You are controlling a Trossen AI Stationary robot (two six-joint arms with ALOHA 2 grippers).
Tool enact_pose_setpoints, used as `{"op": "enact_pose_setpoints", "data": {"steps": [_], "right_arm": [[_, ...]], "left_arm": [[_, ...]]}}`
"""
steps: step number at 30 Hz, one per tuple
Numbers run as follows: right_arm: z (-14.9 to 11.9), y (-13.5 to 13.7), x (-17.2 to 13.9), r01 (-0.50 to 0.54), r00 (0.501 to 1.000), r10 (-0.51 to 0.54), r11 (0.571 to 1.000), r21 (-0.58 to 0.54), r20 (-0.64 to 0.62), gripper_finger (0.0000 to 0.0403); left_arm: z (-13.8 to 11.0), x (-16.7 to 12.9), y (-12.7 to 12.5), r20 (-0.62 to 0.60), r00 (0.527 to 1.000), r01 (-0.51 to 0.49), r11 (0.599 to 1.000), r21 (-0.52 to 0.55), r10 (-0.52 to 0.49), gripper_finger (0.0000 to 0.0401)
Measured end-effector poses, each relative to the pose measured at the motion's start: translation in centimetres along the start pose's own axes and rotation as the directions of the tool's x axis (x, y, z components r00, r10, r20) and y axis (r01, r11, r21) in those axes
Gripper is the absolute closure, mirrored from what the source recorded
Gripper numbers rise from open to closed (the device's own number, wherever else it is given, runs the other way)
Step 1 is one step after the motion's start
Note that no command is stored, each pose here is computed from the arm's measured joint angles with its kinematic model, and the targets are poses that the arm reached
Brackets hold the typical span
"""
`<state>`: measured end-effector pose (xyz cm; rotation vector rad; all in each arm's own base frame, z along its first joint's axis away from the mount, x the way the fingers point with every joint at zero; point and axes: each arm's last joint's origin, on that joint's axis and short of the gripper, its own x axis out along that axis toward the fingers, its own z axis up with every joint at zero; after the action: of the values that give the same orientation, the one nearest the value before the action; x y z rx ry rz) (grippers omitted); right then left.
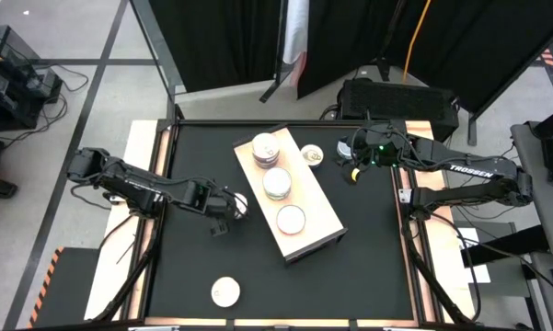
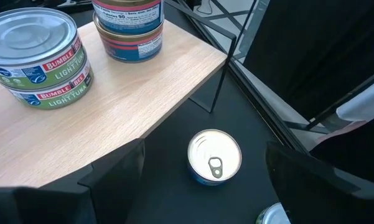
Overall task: Stack canned seafood by type on shelf
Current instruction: Stack the blue pink tuna can on top of the blue pink tuna cans on the shelf
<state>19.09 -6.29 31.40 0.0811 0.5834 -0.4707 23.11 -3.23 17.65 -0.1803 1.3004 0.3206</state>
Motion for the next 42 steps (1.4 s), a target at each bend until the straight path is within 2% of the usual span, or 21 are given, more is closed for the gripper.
{"op": "enact_pose_setpoints", "data": {"steps": [12,17,21,23,26,28,31,34,37,42], "right_arm": [[-0.1,0.0,0.0,0.000,1.000,0.000,1.000,0.000,-0.010,0.0078],[-0.2,0.0,0.0,0.001,1.000,-0.001,1.000,-0.002,-0.023,0.0078],[-0.3,0.0,0.0,0.002,1.000,-0.002,1.000,-0.003,-0.028,0.0078],[-0.3,0.0,0.0,0.002,1.000,-0.002,1.000,-0.003,-0.029,0.0078],[-0.2,0.0,0.0,0.001,1.000,-0.002,1.000,-0.006,-0.024,0.0078],[-0.2,0.0,0.0,0.002,1.000,-0.002,1.000,-0.008,-0.019,0.0078],[-0.2,0.0,0.0,0.002,1.000,-0.002,1.000,0.001,-0.022,0.0078],[-0.3,0.0,-0.2,0.002,1.000,-0.002,1.000,0.008,-0.025,0.0078],[-0.3,-0.1,-0.3,0.002,1.000,-0.002,1.000,0.008,-0.028,0.0078],[-0.5,-0.1,-0.3,0.002,0.999,-0.002,1.000,0.001,-0.045,0.0078]], "left_arm": [[-2.7,1.7,0.2,-0.139,0.990,0.012,0.997,-0.073,-0.022,0.0393],[-3.4,0.8,-0.5,-0.187,0.981,0.041,0.996,-0.074,-0.054,0.0393],[-3.4,-2.2,-1.1,-0.236,0.965,0.094,0.992,-0.080,-0.110,0.0393],[-2.8,-4.3,-1.5,-0.196,0.968,0.152,0.988,-0.028,-0.155,0.0393],[-0.7,-7.4,-2.0,0.037,0.985,0.158,0.974,0.162,-0.166,0.0390],[0.3,-8.9,-2.2,0.102,0.975,0.161,0.944,0.289,-0.197,0.0380],[0.9,-10.1,-2.3,0.123,0.970,0.133,0.881,0.455,-0.209,0.0353],[1.3,-10.3,-1.8,0.156,0.973,0.055,0.830,0.554,-0.169,0.0312],[1.5,-9.8,-1.6,0.139,0.981,0.014,0.764,0.645,-0.135,0.0261],[1.5,-8.7,-1.7,0.062,0.995,0.002,0.613,0.790,-0.084,0.0191]]}}
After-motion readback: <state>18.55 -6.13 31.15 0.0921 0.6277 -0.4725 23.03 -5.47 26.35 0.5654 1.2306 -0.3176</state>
